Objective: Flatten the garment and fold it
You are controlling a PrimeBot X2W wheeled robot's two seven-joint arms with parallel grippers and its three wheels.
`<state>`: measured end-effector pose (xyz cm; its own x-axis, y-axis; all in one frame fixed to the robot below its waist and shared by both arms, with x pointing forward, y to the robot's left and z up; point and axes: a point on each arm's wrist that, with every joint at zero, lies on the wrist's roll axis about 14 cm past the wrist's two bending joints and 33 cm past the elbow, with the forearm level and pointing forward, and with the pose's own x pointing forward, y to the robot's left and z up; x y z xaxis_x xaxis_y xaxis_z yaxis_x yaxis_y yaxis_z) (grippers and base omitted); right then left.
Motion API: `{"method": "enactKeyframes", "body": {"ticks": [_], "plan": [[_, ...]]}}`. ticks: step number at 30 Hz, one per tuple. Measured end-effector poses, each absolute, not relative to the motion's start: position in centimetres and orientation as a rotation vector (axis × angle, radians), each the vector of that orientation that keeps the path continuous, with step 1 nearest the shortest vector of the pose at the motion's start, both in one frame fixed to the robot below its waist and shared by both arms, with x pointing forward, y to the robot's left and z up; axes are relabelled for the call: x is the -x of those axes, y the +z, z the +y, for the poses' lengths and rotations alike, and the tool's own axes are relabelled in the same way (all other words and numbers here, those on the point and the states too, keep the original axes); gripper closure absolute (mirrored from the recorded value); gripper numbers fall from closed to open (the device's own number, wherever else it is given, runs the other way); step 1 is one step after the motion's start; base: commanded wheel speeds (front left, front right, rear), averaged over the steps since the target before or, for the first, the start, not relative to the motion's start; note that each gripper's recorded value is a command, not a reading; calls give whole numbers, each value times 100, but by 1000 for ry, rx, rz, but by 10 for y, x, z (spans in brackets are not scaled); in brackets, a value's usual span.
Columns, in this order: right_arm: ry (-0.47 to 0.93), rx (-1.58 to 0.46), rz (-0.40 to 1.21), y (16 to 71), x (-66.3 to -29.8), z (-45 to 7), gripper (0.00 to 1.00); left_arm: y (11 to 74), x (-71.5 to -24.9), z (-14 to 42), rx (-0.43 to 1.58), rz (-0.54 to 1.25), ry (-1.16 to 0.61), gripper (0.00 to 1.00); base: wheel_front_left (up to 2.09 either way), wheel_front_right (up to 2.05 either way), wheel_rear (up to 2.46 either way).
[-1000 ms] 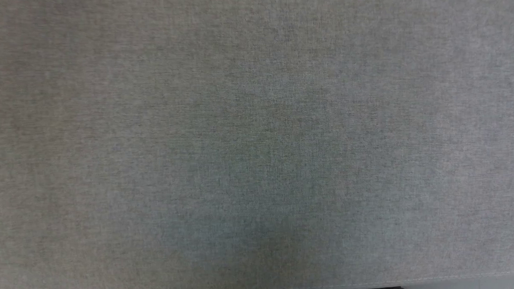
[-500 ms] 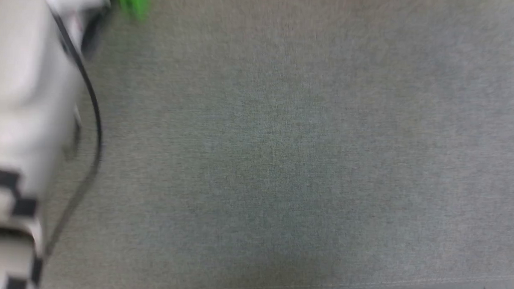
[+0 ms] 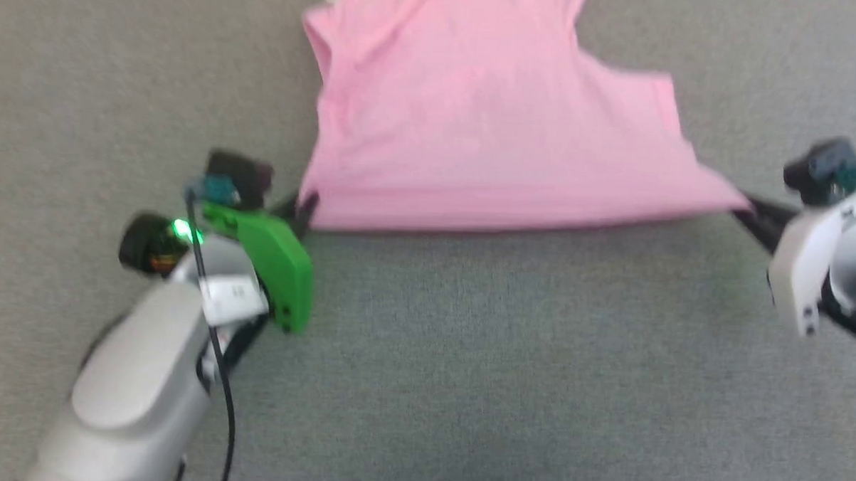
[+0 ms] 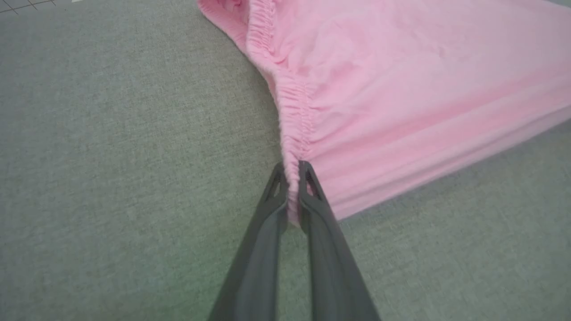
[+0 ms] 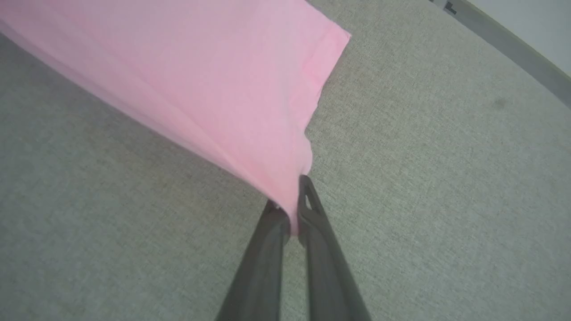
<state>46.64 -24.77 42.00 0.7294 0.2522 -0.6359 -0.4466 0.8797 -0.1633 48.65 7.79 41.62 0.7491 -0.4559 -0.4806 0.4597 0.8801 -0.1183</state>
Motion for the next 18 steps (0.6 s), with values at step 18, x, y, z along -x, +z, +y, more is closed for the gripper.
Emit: {"method": "enactKeyframes", "body": {"ticks": [18], "plan": [[355, 248, 945, 411, -318, -284, 100, 432, -338, 65, 74, 572, -546, 100, 0, 0, 0]]}}
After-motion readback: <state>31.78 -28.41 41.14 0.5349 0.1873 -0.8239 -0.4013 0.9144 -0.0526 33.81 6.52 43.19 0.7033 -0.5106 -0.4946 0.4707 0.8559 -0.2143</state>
